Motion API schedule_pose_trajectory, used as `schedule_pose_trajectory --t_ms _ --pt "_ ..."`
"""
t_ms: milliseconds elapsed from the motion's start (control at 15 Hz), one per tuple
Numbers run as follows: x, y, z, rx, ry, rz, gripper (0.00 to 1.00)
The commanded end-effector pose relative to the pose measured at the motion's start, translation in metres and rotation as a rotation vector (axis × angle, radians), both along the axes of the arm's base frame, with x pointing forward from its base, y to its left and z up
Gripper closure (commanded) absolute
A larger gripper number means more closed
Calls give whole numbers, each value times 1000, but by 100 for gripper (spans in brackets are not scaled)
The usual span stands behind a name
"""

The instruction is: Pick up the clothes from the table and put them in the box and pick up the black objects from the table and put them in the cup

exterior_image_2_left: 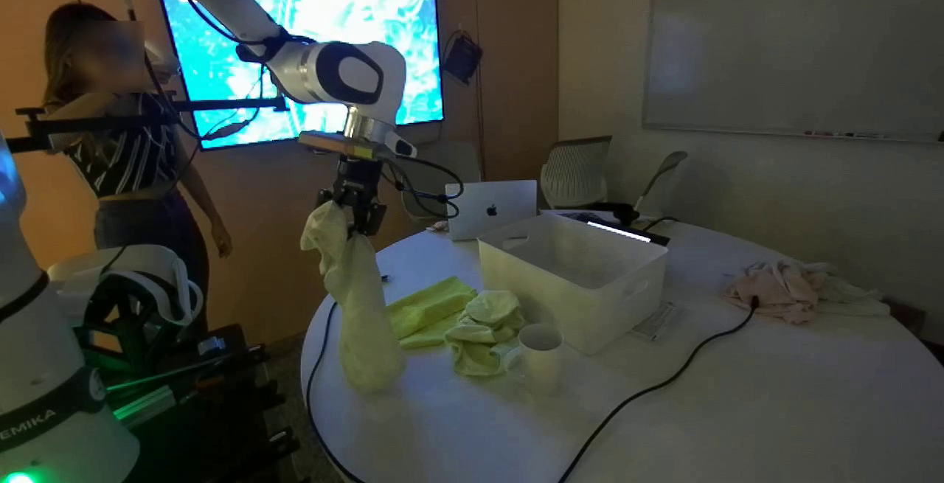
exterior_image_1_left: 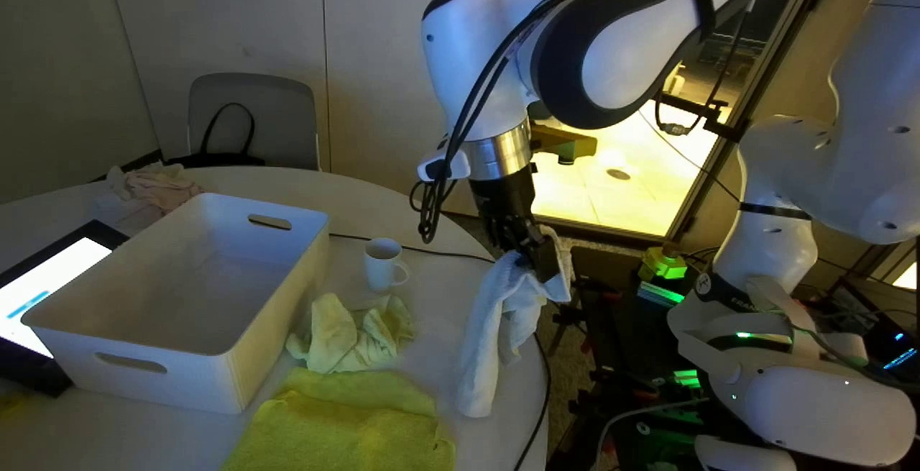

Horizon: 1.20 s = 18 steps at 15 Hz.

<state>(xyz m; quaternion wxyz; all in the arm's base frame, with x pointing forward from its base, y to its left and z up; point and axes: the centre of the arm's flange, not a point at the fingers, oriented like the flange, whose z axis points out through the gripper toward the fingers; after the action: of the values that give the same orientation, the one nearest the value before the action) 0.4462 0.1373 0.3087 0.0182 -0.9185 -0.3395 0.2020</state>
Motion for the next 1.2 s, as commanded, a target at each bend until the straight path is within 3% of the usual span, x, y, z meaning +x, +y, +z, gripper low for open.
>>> schedule_pose_trajectory --t_ms 0,200,533,867,1133 --pt "30 -6 -16 8 97 36 99" --pt "59 -7 -44 -2 143 72 99" --pt "111 5 -98 -70 141 137 98" --pt "138 7 -121 -155 61 219 98" --pt "144 10 -105 -172 -58 212 97"
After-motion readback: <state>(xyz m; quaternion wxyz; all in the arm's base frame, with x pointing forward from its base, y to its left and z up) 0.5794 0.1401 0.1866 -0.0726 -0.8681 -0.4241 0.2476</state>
